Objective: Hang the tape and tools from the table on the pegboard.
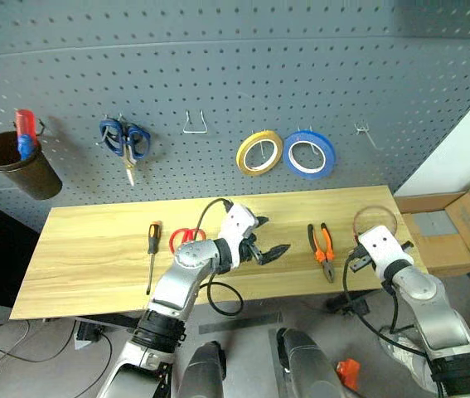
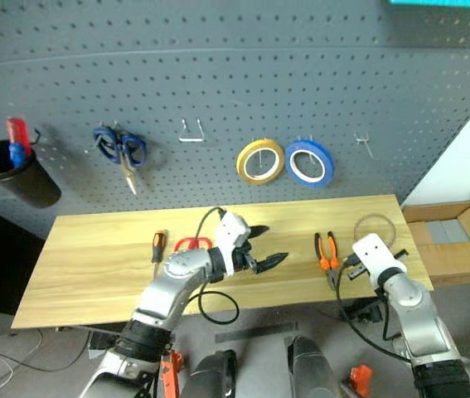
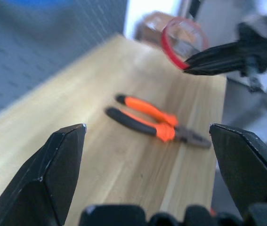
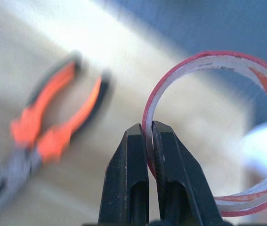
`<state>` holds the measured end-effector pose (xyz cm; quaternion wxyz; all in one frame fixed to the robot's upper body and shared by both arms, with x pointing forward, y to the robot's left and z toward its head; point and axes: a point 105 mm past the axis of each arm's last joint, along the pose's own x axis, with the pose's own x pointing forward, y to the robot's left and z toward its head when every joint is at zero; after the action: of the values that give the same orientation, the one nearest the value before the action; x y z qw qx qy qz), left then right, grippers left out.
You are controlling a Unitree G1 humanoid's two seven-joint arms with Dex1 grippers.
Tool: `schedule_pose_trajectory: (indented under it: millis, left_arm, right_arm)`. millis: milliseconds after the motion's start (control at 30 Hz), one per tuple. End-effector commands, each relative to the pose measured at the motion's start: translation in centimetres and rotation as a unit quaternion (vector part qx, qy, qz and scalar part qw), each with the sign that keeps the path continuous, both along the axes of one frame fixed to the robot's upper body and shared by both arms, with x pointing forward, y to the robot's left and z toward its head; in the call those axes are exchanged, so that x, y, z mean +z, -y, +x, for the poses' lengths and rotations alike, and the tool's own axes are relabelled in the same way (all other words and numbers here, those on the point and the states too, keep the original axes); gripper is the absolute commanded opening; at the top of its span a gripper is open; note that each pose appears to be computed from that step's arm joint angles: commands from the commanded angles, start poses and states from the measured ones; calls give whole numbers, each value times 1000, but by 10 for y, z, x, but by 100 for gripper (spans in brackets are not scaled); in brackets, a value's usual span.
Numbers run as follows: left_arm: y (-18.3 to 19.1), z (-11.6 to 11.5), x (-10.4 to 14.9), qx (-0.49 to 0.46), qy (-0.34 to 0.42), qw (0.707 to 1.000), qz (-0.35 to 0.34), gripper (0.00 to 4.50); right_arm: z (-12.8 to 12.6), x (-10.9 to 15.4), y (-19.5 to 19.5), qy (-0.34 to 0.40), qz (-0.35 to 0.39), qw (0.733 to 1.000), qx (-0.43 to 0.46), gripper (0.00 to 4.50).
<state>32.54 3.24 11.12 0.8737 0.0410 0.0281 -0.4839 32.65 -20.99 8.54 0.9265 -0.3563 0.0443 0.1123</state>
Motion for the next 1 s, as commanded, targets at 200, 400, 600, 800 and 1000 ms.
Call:
schedule_pose_trajectory:
  millis: [200, 400, 600, 800, 1000]
  left_arm:
    - [33, 17, 41, -5, 47, 998, -44, 450]
    - [44, 32, 50, -14, 64, 997, -46, 450]
    - [36, 32, 46, -11, 63, 997, -41, 450]
    - [30, 31, 43, -5, 61, 997, -37, 450]
    - [22, 33, 42, 7, 62, 998, -32, 450]
  right_arm:
    - [47, 56, 9, 126, -72, 989, 20, 1]
    - [71, 67, 16, 126, -72, 988, 48, 1]
    - [79, 71, 7, 101, -20, 988, 111, 1]
    - [83, 60, 1, 47, 30, 988, 143, 1]
    - [91, 63, 12, 23, 45, 989, 137, 65]
